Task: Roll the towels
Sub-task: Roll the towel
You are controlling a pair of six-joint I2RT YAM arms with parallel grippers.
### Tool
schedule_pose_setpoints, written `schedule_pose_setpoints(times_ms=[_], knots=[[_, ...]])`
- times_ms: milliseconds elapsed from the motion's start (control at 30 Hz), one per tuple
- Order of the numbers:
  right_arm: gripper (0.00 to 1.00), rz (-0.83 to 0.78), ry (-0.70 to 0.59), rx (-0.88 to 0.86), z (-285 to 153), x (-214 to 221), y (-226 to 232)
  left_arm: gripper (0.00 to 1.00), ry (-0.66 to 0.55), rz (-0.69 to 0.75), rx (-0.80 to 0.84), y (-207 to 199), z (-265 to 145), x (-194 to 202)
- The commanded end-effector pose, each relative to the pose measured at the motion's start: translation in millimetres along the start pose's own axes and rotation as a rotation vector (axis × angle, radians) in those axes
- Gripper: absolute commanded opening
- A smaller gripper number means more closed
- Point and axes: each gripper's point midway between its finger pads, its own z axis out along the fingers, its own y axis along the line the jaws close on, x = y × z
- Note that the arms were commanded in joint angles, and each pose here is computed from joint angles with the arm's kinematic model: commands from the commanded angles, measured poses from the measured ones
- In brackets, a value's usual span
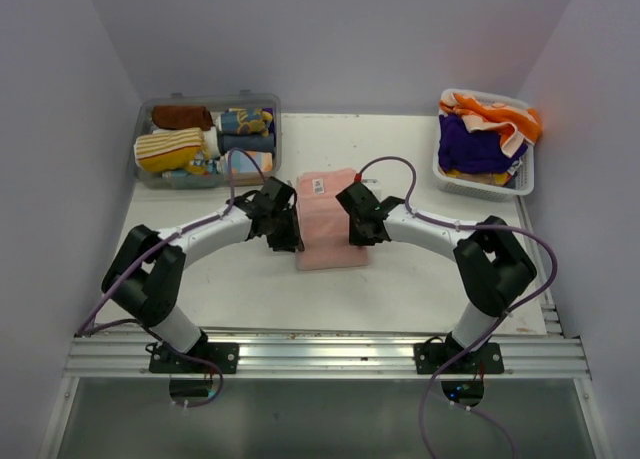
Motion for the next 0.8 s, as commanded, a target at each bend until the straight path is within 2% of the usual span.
schedule_pose_setpoints(times_ms=[0, 133, 233, 267, 367, 533, 767], knots=[[0.00, -0.001, -0.006, 0.039, 2, -6, -6, 0.33, -0.157, 0.016, 0.077, -23, -50, -33], [0.00, 0.000, 0.002, 0.035, 3, -4, -5, 0.33, -0.208, 0.021, 0.150, -41, -70, -37], [0.00, 0.005, 0.006, 0.033, 4, -3, -5, 0.31, -0.180, 0.047, 0.290, -73, -69, -29], [0.00, 0.005, 0.007, 0.031, 4, -3, -4, 0.30, -0.122, 0.044, 0.344, -81, -62, -16], [0.00, 0.008, 0.008, 0.025, 3, -3, -2, 0.28, -0.105, 0.049, 0.443, -100, -54, -16], [0.00, 0.008, 0.008, 0.015, 1, -2, -2, 0.25, -0.085, 0.047, 0.448, -103, -21, -19], [0.00, 0.012, -0.017, -0.021, -18, -5, -5, 0.22, -0.029, 0.055, 0.347, -84, 26, -15]])
